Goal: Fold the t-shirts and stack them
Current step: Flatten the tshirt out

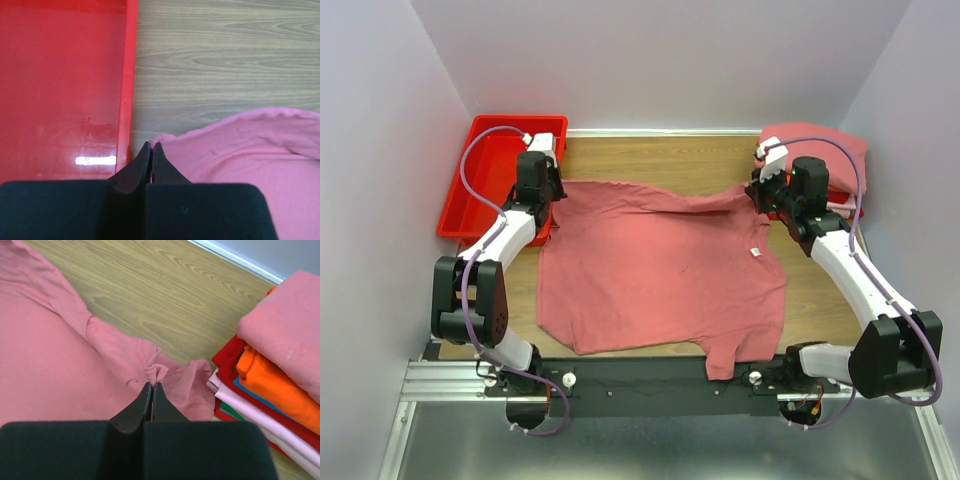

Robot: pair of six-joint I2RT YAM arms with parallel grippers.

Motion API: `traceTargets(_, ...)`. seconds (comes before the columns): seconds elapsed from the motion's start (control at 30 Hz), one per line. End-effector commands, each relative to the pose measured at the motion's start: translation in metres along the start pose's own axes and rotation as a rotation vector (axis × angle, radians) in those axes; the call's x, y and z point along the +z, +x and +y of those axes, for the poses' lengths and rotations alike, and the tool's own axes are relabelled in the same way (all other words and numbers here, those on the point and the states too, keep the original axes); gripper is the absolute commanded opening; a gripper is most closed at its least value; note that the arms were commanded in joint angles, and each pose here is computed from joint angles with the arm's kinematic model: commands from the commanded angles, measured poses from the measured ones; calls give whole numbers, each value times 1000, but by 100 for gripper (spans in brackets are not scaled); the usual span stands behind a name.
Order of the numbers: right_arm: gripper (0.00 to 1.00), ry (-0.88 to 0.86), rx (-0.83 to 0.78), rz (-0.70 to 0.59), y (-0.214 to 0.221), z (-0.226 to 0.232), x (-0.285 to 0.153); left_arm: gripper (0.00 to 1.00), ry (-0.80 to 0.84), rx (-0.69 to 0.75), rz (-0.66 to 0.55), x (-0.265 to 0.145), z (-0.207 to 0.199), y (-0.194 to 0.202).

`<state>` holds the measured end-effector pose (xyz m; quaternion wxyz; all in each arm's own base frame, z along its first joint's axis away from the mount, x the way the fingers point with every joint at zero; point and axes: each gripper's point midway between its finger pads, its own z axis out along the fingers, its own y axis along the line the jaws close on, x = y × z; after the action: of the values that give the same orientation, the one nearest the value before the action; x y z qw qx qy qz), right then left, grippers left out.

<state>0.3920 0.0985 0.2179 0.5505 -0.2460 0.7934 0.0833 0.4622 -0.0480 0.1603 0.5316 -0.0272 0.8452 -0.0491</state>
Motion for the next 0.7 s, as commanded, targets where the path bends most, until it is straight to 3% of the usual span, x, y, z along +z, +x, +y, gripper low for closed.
traceTargets(0.0, 0, 19, 17, -20, 1, -4, 2, 0, -110, -25, -17, -8, 20, -3)
traceTargets(0.67, 1, 3, 36, -32, 14, -3, -10, 0, -59, -10, 8, -16, 12, 8)
